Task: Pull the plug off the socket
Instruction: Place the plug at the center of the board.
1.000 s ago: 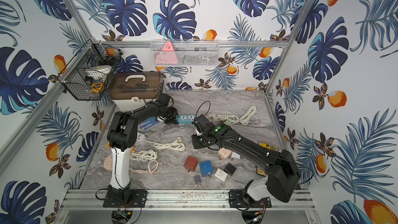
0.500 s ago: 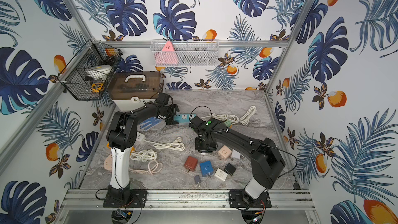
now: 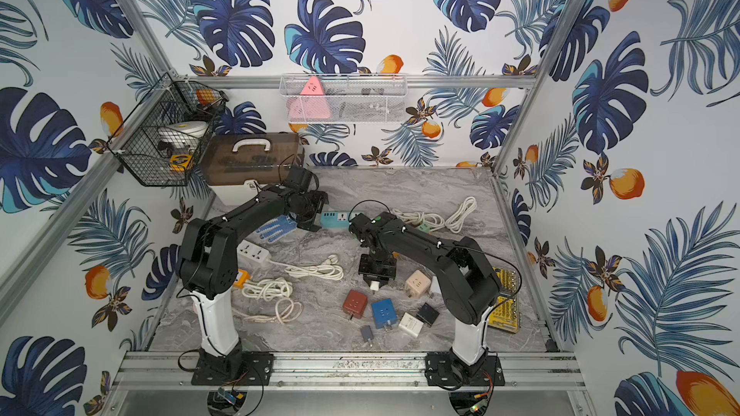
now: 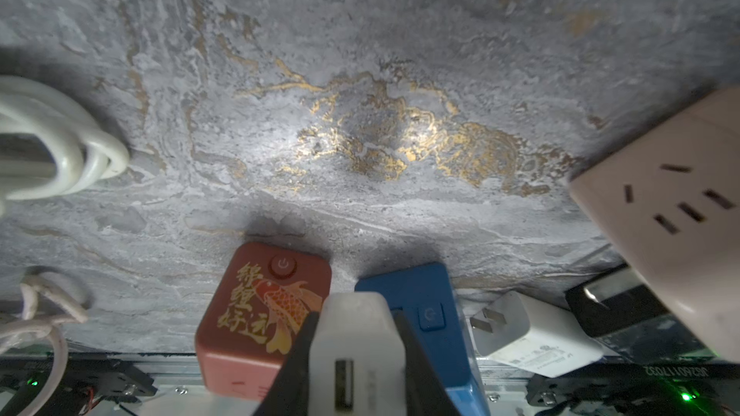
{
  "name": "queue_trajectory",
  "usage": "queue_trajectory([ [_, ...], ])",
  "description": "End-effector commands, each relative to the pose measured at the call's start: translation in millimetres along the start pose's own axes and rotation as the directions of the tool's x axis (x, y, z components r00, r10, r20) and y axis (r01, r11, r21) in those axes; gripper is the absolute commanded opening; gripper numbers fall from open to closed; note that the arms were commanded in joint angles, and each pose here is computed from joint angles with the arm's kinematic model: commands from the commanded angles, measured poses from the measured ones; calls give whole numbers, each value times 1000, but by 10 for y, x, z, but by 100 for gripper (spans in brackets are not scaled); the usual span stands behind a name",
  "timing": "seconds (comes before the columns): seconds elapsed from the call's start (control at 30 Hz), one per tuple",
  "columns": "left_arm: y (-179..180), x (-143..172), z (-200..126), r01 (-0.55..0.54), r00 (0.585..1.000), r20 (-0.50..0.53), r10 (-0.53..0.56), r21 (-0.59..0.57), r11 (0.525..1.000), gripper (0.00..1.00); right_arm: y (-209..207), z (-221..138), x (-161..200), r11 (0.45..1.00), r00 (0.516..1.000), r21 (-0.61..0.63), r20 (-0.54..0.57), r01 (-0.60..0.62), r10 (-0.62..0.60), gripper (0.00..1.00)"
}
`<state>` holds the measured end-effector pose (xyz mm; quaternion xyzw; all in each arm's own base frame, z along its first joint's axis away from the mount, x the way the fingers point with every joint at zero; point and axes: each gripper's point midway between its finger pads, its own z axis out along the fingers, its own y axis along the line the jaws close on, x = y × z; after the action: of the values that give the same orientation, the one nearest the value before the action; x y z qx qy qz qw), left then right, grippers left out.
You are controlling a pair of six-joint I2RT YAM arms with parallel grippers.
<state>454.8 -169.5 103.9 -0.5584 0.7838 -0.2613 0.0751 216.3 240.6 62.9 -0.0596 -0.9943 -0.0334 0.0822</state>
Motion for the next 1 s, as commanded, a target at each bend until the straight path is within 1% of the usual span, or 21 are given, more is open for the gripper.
queue_trajectory([
  [0.0, 268, 68, -156, -174, 984, 19, 176, -79, 982, 90, 25, 42, 46, 999, 998, -12, -49, -47, 46, 0],
  [0.13, 554, 155, -365, -280, 959, 19, 284, -110, 954, 90, 58, 154, 49, 998, 994, -14, -94, -66, 64, 0],
  [0.23, 729, 158, -532, -320, 945, 33, 326, -117, 940, 90, 103, 206, 40, 996, 992, -30, -103, -79, 76, 0],
  [0.27, 772, 152, -589, -330, 941, 39, 336, -117, 937, 90, 121, 227, 43, 995, 990, -39, -109, -89, 85, 1],
  [0.43, 902, 170, -765, -373, 924, 45, 380, -120, 920, 89, 106, 393, 119, 987, 975, -33, -164, -154, 147, 16],
  [0.5, 932, 159, -816, -382, 919, 56, 391, -127, 915, 89, 78, 445, 120, 985, 972, -21, -167, -170, 164, 18],
  [0.57, 950, 152, -859, -389, 914, 69, 399, -125, 913, 89, 63, 472, 113, 983, 970, -17, -165, -182, 176, 22],
  [0.63, 958, 161, -870, -389, 915, 69, 398, -120, 914, 89, 69, 462, 88, 983, 972, -19, -155, -181, 176, 30],
  [0.77, 924, 184, -882, -404, 908, 69, 413, -116, 907, 89, 47, 368, 6, 987, 981, -2, -112, -162, 161, 54],
  [0.83, 921, 198, -872, -409, 906, 63, 418, -117, 905, 89, 37, 292, -32, 988, 985, 2, -84, -152, 152, 62],
  [0.9, 922, 216, -871, -419, 902, 57, 427, -116, 901, 90, 30, 198, -67, 990, 989, -2, -56, -140, 139, 68],
  [0.97, 924, 232, -876, -430, 897, 55, 438, -117, 895, 90, 26, 32, -122, 993, 993, -11, -8, -116, 116, 71],
])
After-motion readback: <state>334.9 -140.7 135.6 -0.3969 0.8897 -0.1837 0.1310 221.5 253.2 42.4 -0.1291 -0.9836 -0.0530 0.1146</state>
